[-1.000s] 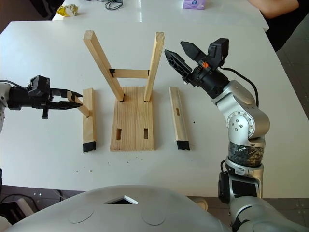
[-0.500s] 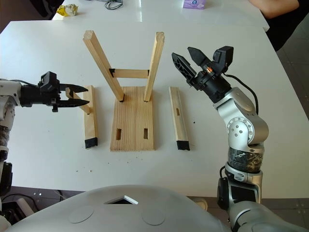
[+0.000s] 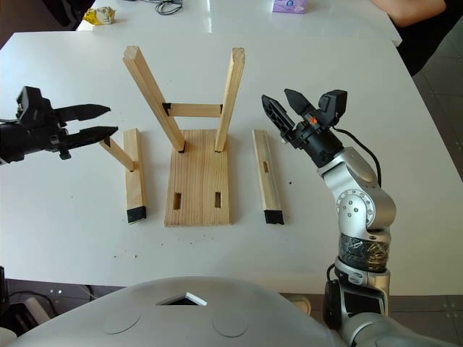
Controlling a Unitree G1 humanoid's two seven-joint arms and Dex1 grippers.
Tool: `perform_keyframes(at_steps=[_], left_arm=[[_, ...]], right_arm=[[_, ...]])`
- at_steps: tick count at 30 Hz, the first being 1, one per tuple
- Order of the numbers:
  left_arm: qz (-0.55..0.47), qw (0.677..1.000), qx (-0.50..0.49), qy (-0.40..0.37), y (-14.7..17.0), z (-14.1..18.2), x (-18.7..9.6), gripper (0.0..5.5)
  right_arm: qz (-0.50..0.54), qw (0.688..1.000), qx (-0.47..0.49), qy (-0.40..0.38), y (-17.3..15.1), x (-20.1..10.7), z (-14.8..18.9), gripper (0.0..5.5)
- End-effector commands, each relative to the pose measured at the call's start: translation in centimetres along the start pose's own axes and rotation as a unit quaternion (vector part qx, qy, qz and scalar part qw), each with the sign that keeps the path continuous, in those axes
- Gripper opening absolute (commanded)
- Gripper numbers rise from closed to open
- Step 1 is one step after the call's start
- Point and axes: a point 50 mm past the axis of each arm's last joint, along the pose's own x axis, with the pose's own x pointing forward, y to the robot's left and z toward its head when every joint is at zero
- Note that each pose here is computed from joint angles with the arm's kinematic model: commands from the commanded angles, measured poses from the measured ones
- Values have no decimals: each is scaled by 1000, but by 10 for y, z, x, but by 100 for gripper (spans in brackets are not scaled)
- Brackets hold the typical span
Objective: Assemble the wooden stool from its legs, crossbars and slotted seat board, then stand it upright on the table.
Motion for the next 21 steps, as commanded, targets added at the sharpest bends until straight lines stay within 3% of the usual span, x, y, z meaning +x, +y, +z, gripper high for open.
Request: perform_keyframes(at_steps=[1, 5, 10, 14, 17, 21], left_arm=[[133, 989, -26, -58, -27, -3, -5, 243], [289, 951, -44, -105, -44, -4, 19, 243], [416, 893, -78, -151, -42, 4, 47, 243], [466, 865, -73, -169, -39, 14, 50, 243], [482, 843, -39, -237, -40, 44, 42, 243], [491, 834, -17, -253, -46, 55, 41, 243]], right_arm=[[8, 1000, -10, 10, -3, 5, 3, 381], [8, 1000, -12, 4, -9, 13, 10, 381], [29, 999, -16, 12, -8, 24, 11, 381], [44, 999, -17, 16, -6, 30, 12, 381], [46, 998, -18, 25, -7, 31, 10, 381], [47, 998, -19, 38, -8, 27, 4, 381]])
